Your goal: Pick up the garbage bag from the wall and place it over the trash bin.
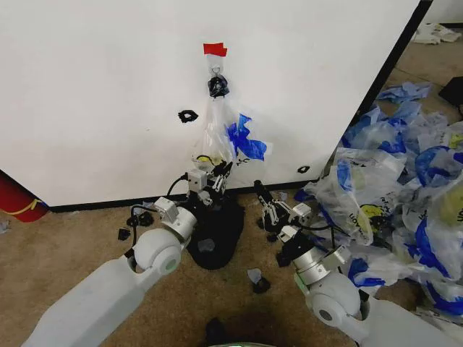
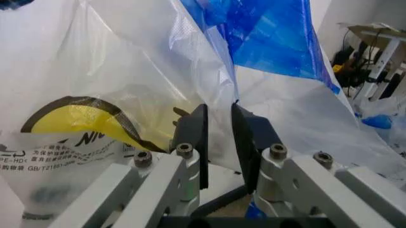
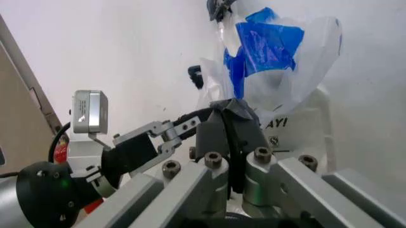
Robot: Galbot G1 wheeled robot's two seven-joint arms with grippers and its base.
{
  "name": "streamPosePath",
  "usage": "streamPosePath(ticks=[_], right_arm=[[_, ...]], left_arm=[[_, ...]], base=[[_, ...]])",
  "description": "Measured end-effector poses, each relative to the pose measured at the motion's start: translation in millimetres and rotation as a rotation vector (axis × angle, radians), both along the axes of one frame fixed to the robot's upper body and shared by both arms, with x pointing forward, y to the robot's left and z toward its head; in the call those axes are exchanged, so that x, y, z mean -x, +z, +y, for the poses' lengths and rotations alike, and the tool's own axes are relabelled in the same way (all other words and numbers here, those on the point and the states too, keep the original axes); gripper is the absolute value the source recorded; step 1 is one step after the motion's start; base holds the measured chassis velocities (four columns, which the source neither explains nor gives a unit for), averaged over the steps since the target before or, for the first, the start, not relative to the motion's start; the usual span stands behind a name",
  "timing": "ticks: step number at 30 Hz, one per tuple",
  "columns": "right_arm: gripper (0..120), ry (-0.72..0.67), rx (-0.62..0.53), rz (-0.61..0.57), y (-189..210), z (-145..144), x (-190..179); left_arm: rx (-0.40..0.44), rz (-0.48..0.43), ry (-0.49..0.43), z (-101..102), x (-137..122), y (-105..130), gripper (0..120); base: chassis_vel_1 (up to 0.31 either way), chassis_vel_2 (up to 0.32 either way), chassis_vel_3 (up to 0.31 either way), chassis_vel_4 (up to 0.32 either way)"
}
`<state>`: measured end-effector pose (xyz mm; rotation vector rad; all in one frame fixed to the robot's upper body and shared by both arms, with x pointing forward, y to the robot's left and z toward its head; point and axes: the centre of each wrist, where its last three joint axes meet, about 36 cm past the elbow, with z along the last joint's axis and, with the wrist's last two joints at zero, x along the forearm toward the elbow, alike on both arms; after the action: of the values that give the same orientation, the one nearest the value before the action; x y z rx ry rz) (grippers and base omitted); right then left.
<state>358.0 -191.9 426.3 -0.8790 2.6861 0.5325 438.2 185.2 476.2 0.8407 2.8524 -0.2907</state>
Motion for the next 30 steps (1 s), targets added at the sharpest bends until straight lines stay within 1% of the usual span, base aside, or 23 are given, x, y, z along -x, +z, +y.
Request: streamPosePath(ticks=[7, 18, 25, 26, 27, 29, 30], right_arm=[[0, -0.011, -0.009, -0.003, 3, -3, 1], [0, -0.032, -0.018, -0.012, 4, -7, 2], [0, -0.038, 0.006, -0.019, 5, -11, 1], [6, -0.038, 0.012, -0.021, 6, -13, 2], [10, -0.039, 0.017, -0.025, 7, -14, 2], [11, -0.039, 0.022, -0.029, 8, -15, 3], [18, -0.042, 0.038, -0.042, 10, -19, 3]], left_arm=[[0.003, -0.007, 0.011, 4, 5, 4, 16], [0.032, -0.010, 0.031, 7, 22, 11, 17], [0.034, -0.012, 0.035, 8, 22, 12, 17], [0.035, -0.012, 0.036, 8, 22, 12, 17], [0.034, -0.012, 0.037, 8, 21, 12, 17], [0.034, -0.012, 0.037, 8, 21, 12, 17], [0.033, -0.012, 0.039, 8, 20, 11, 17]], base=[[0.000, 0.000, 0.000, 0.000], [0.000, 0.000, 0.000, 0.000], [0.000, 0.000, 0.000, 0.000], [0.000, 0.000, 0.000, 0.000], [0.000, 0.000, 0.000, 0.000], [0.000, 0.000, 0.000, 0.000], [0.000, 0.000, 0.000, 0.000]])
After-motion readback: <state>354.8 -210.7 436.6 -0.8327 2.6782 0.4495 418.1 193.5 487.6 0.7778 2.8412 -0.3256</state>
